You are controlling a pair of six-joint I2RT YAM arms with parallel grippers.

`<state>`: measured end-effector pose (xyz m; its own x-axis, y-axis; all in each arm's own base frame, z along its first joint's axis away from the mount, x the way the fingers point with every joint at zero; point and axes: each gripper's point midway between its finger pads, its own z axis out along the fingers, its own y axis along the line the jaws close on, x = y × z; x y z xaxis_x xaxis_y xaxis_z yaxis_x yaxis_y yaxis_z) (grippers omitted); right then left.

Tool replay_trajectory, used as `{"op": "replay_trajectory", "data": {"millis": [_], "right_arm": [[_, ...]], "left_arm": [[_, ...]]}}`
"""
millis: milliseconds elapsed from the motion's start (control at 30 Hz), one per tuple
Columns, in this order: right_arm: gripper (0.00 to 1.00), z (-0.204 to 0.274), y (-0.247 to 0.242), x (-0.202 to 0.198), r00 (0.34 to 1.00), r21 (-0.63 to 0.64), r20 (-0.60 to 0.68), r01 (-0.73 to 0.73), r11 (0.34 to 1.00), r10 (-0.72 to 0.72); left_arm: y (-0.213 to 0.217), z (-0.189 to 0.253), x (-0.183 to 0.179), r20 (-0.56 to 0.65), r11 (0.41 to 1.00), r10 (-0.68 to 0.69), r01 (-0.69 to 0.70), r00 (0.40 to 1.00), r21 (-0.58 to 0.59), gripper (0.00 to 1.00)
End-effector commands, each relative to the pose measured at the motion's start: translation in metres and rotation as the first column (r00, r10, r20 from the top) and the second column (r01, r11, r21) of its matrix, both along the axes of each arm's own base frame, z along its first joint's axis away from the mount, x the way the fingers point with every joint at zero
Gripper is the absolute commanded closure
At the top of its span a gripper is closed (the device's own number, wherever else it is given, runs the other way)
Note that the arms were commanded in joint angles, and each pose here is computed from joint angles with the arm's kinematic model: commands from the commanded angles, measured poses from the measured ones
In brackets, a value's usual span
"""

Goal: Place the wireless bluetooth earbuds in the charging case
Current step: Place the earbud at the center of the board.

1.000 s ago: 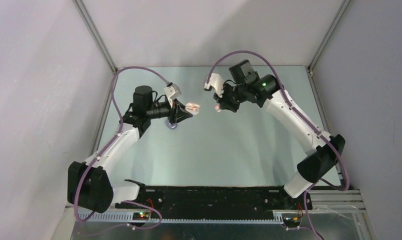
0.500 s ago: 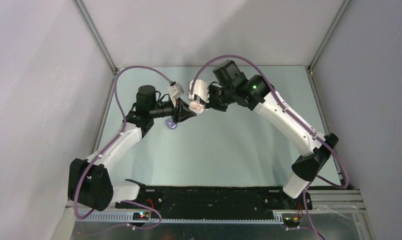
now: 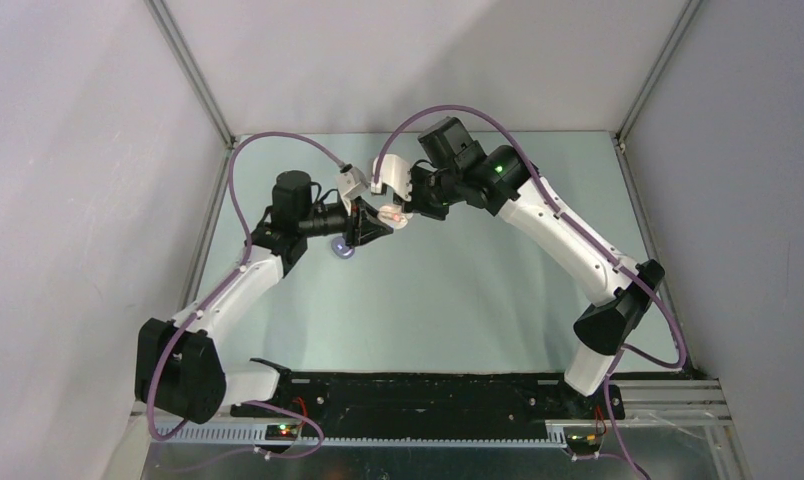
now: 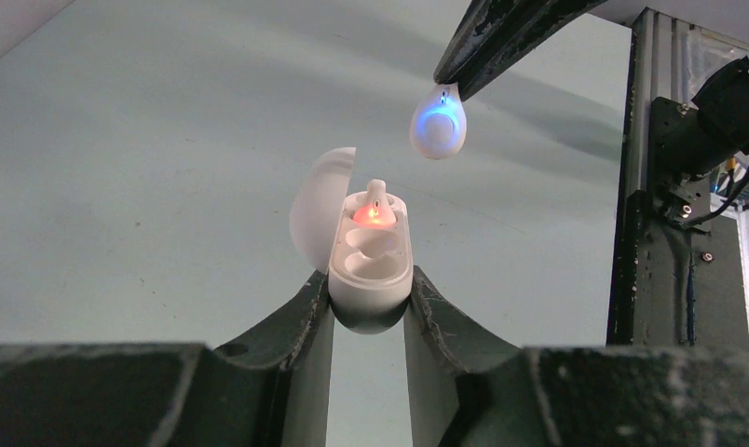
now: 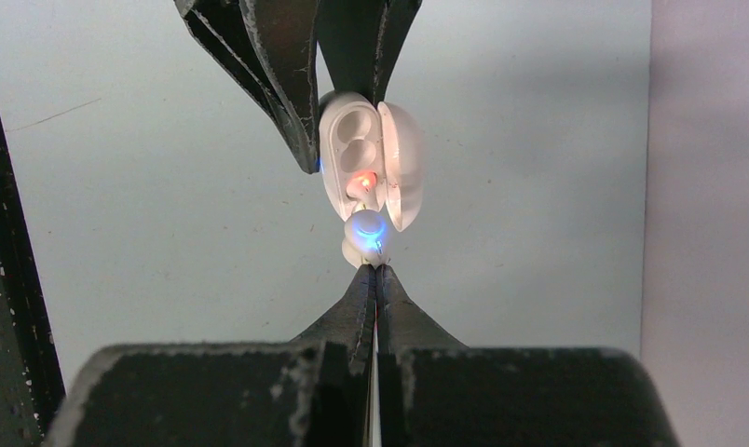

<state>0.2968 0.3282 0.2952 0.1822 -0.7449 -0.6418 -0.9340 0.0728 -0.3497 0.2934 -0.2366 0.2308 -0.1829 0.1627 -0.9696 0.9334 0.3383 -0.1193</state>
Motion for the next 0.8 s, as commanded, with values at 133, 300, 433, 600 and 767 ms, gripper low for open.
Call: {"op": "replay_trajectory", "data": {"millis": [133,300,433,600,767], "right_arm": [[1.0,0.027,0.008,-0.004,1.0,0.086,0.015,-0.004,0.996,0.003],[1.0,0.028,0.007,-0.006,1.0,0.088,0.007,-0.002,0.996,0.001],[1.0,0.031,0.007,-0.008,1.0,0.099,0.012,-0.009,0.995,0.008],[1.0,0.032,0.007,-0.007,0.997,0.108,0.067,-0.046,0.993,0.039],[1.0,0.04,0.003,-0.008,0.988,0.141,0.146,-0.07,0.988,0.05]], "left_arm": [[-0.004,0.032,-0.004,0.094,0.999,-0.036,0.039,0.995,-0.029,1.0],[-0.004,0.034,-0.005,0.104,0.999,-0.038,0.041,0.994,-0.027,1.0],[-0.004,0.034,-0.007,0.122,0.998,-0.053,0.056,0.991,-0.025,1.0],[-0.004,0.039,-0.009,0.171,0.997,-0.074,0.077,0.983,-0.016,1.0],[-0.002,0.037,-0.008,0.183,0.997,-0.08,0.079,0.98,0.013,1.0]]}}
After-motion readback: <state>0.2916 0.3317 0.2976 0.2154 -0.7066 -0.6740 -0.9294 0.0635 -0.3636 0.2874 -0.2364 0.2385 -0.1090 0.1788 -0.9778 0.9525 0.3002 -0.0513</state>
